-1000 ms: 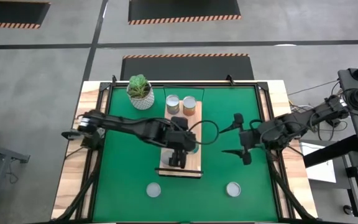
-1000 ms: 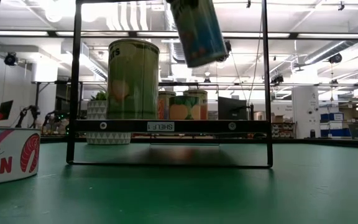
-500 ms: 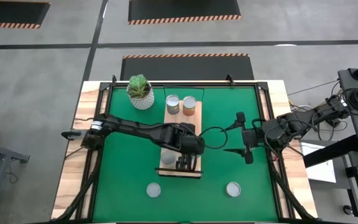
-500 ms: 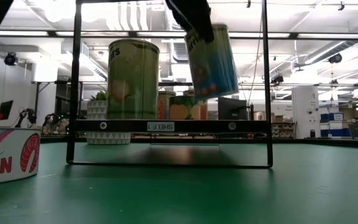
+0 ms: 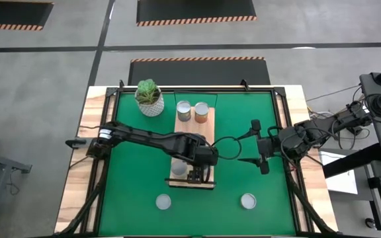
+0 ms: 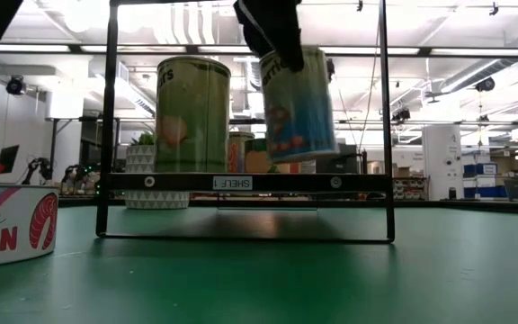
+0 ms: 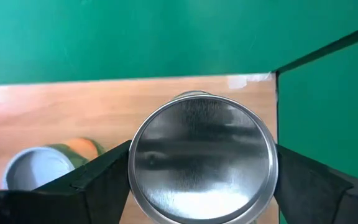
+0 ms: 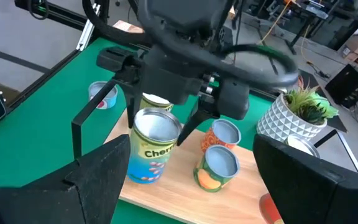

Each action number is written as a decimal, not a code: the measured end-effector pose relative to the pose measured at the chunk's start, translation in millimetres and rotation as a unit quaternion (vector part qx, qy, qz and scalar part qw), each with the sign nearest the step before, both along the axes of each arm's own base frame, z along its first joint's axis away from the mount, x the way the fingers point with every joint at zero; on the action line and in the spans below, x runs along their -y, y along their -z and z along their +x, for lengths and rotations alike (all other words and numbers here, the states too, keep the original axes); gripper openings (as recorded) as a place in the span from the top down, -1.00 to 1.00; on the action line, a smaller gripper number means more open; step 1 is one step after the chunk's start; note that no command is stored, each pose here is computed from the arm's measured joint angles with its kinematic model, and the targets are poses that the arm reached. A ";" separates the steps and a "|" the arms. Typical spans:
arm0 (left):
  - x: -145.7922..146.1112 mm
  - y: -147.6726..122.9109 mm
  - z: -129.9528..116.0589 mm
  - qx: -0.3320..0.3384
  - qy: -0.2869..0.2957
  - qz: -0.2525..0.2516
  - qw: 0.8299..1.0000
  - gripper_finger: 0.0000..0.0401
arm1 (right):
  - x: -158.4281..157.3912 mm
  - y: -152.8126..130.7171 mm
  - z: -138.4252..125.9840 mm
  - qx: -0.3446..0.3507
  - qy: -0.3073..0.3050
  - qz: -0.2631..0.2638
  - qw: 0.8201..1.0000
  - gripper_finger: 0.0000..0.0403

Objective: Pick and place cans onto a shelf
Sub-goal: Put the canned cherries on the shelf, then put the canned mushroom on the shelf

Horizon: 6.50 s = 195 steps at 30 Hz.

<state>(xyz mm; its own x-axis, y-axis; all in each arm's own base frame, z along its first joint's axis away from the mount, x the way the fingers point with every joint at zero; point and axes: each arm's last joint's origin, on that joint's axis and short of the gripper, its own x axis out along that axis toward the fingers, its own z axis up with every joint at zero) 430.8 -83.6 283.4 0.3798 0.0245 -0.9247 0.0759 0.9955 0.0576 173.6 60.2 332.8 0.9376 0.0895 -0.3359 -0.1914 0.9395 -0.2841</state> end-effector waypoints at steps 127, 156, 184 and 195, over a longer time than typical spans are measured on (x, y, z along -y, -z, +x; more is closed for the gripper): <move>-5.9 3.0 -248.7 0.429 -0.110 0.106 0.890 -0.96 | -11.7 53.3 170.2 -0.280 0.093 0.113 0.949 0.94; -4.7 7.5 -245.5 0.416 -0.100 0.132 0.894 -0.96 | -18.8 73.3 148.9 -0.301 0.086 0.192 0.930 0.94; -4.7 7.4 -245.4 0.414 -0.092 0.139 0.895 -0.96 | -20.9 70.8 152.4 -0.278 0.046 0.194 0.940 0.94; -4.6 7.5 -245.5 0.415 -0.095 0.136 0.895 -0.96 | -17.4 42.6 143.0 -0.300 0.084 0.137 0.940 0.94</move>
<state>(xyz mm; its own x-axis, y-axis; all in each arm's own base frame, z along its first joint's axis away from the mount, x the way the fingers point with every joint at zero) 185.3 -79.0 275.8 0.8976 0.3431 -0.2767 -0.2744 0.9263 0.2583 316.6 77.6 290.3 0.5960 0.1174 -0.7944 -0.0818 0.9930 0.0854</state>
